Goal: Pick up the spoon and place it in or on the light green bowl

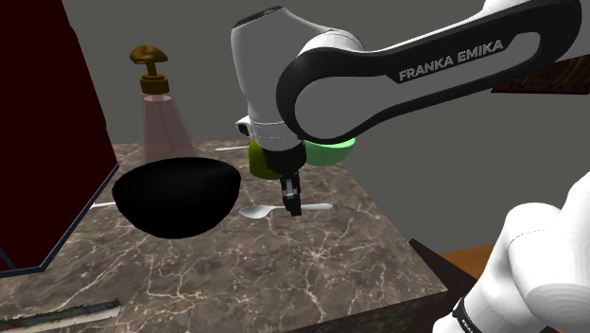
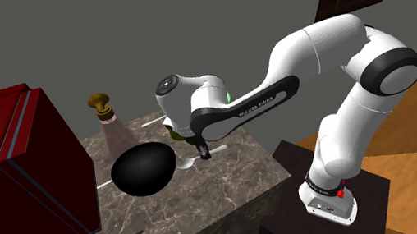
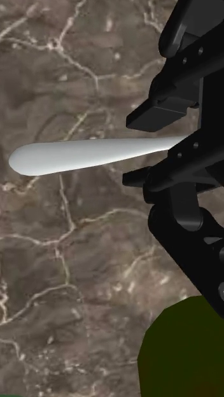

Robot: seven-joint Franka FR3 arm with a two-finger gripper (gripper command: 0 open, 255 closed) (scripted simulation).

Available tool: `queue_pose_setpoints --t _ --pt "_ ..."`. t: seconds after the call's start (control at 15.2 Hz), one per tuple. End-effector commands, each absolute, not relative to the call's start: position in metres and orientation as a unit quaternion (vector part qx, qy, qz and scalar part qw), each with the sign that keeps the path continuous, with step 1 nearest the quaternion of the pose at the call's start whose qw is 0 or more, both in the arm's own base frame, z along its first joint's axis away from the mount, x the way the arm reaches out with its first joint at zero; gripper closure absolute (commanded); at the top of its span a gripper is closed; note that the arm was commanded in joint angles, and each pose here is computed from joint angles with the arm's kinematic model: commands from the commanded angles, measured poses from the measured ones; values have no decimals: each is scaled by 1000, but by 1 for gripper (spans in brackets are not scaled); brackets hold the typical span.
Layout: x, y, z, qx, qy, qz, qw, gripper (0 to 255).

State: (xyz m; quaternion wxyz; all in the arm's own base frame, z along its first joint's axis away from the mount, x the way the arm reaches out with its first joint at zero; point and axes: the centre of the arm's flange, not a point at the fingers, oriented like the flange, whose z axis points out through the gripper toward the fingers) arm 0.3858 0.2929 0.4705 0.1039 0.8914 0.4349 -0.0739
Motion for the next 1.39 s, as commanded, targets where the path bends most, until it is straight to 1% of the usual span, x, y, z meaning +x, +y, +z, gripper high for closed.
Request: queue_pose_setpoints --t 0.0,0.46,1.32 --pt "386 293 470 891 435 -74 104 255" --pt "386 293 470 891 435 -74 104 255" --pt "386 293 539 891 435 -74 104 255"
